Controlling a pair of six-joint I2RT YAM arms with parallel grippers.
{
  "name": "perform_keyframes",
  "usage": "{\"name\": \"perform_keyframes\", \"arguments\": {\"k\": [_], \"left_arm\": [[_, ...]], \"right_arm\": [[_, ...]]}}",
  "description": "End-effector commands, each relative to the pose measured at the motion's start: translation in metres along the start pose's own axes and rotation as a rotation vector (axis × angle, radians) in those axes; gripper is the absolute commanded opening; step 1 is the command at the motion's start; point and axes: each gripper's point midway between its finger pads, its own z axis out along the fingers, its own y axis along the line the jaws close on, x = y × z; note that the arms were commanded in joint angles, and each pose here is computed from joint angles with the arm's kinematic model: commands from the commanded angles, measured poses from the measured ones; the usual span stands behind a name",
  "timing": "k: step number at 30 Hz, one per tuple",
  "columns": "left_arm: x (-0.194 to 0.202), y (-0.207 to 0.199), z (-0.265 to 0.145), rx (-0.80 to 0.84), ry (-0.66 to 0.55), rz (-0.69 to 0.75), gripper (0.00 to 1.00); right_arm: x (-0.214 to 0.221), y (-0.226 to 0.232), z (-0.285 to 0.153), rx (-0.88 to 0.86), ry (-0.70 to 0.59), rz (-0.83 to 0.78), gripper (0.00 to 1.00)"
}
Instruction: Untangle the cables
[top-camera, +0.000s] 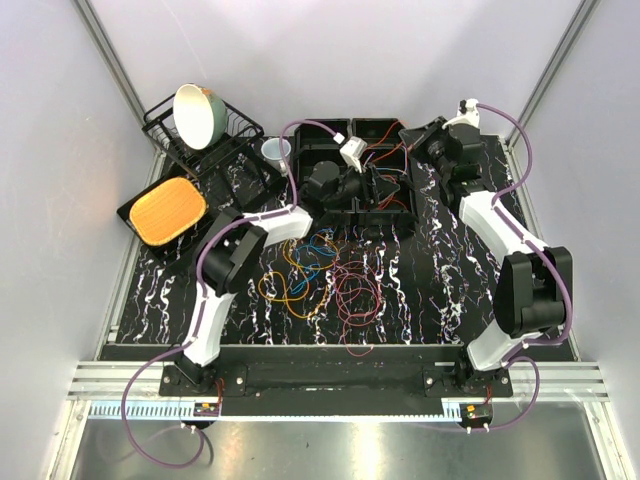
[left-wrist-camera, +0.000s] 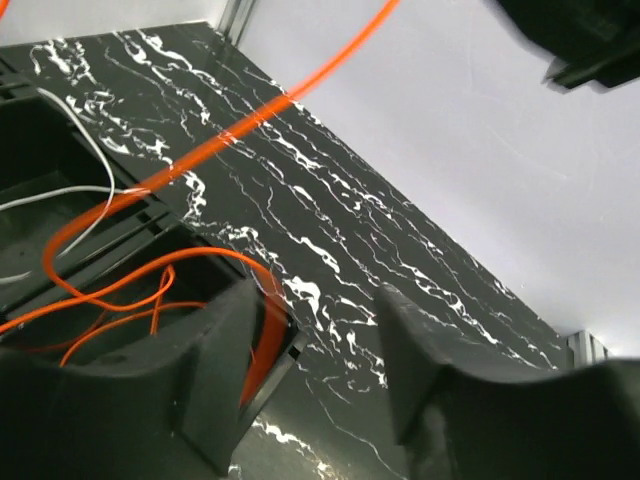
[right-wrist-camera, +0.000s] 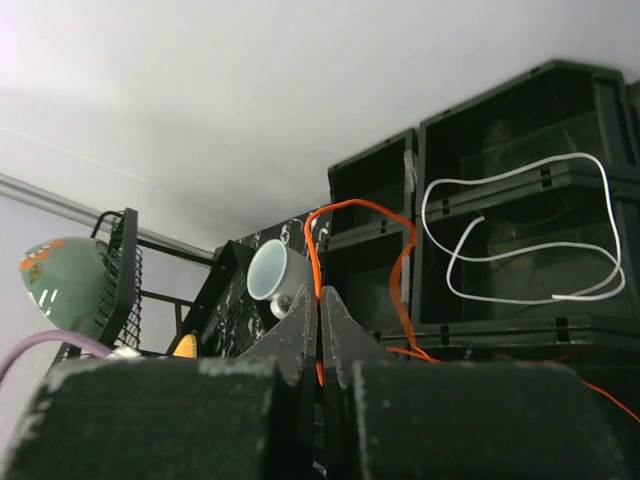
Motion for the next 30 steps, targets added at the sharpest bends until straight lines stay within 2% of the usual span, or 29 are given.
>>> {"name": "perform_keyframes", "arguments": {"k": [1, 3, 4, 8, 12, 16, 17, 19, 29, 30], "left_arm": [[-0.056, -0.027, -0.012, 0.027, -0.096, 0.086, 0.64], [-0.055, -0.024, -0.015, -0.009, -0.07, 0.086, 0.7], [-0.054, -0.023, -0.016, -0.021, -0.059, 0.084, 0.8], [-0.05, -0.017, -0.026, -0.098, 0.018, 0.082, 0.88], [-0.059, -0.017, -0.045, -0.188, 0.044, 0.082, 0.93], [-0.076, -0.022, -0.082, -0.329, 0.088, 0.076, 0.93], [-0.067, -0.018, -0.094, -0.376, 0.134, 0.064, 0.93], [-0.069, -0.016, -0.115, -0.45, 0.147, 0.06, 0.92], [-0.035, -0.043, -0.278, -0.7, 0.265, 0.014, 0.88], [-0.044, -0.054, -0.293, -0.696, 0.227, 0.017, 0.88]], "right_arm": [[-0.005, 0.009, -0.002, -0.043, -0.014, 0.01, 0.0], [-0.007, 0.009, -0.005, -0.036, -0.018, -0.004, 0.0], [-0.008, 0.008, -0.006, -0.03, -0.023, -0.008, 0.0], [-0.013, 0.007, -0.012, -0.01, -0.031, -0.042, 0.0], [-0.013, 0.006, -0.019, 0.0, -0.032, -0.056, 0.0], [-0.007, -0.006, -0.025, 0.047, -0.03, -0.054, 0.0], [-0.002, -0.012, -0.028, 0.061, -0.018, -0.052, 0.0], [0.005, -0.018, -0.029, 0.075, -0.004, -0.035, 0.0], [0.052, -0.052, -0.032, 0.154, 0.113, 0.068, 0.0], [0.055, -0.056, -0.032, 0.167, 0.121, 0.073, 0.0]]}}
